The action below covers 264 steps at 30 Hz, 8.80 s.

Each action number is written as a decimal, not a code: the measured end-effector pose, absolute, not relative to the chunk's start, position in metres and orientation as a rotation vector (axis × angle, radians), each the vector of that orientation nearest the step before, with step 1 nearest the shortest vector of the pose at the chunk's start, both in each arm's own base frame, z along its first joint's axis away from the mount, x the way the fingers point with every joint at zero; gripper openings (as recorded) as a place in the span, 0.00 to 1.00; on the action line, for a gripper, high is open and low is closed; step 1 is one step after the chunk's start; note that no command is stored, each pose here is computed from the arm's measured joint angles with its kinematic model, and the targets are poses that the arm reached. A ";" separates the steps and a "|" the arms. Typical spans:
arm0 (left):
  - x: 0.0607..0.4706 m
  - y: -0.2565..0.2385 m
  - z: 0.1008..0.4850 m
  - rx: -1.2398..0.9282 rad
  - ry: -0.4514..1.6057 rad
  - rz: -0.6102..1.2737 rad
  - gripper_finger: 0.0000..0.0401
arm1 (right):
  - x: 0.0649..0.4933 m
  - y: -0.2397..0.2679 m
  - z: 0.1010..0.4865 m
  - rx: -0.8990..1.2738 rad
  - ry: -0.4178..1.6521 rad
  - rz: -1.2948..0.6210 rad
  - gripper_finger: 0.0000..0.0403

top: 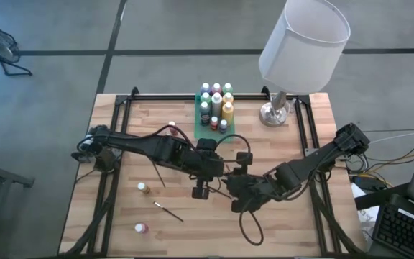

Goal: Pick & Place Paint Supplies
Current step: Put the silver paintbrush into the yellow cup

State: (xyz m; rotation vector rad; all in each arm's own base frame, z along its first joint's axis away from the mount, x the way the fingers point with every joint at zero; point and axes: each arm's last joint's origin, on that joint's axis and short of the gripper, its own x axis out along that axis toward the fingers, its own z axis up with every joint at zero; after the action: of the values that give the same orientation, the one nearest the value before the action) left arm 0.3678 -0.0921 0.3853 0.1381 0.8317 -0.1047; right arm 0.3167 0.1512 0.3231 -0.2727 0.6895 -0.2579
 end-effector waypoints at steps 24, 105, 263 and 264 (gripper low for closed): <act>0.312 -0.073 0.401 0.241 0.801 0.137 0.23 | 0.292 0.156 0.300 -0.304 0.717 -0.420 0.15; 0.332 -0.094 0.302 0.269 -0.275 -0.379 0.24 | 0.283 0.152 0.223 -0.388 -0.473 0.081 0.15; 0.403 -0.064 0.248 -0.038 0.146 -0.238 0.00 | 0.172 0.130 0.244 0.107 0.020 -0.440 0.33; 0.403 -0.064 0.246 -0.042 0.149 -0.238 0.00 | 0.172 0.130 0.244 0.106 0.020 -0.440 0.33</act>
State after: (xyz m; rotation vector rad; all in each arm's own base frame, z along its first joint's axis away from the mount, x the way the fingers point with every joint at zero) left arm 0.4035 -0.0639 0.2458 -0.0421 0.1487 -0.2381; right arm 0.1723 0.1301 0.2441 0.1062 0.0202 -0.4397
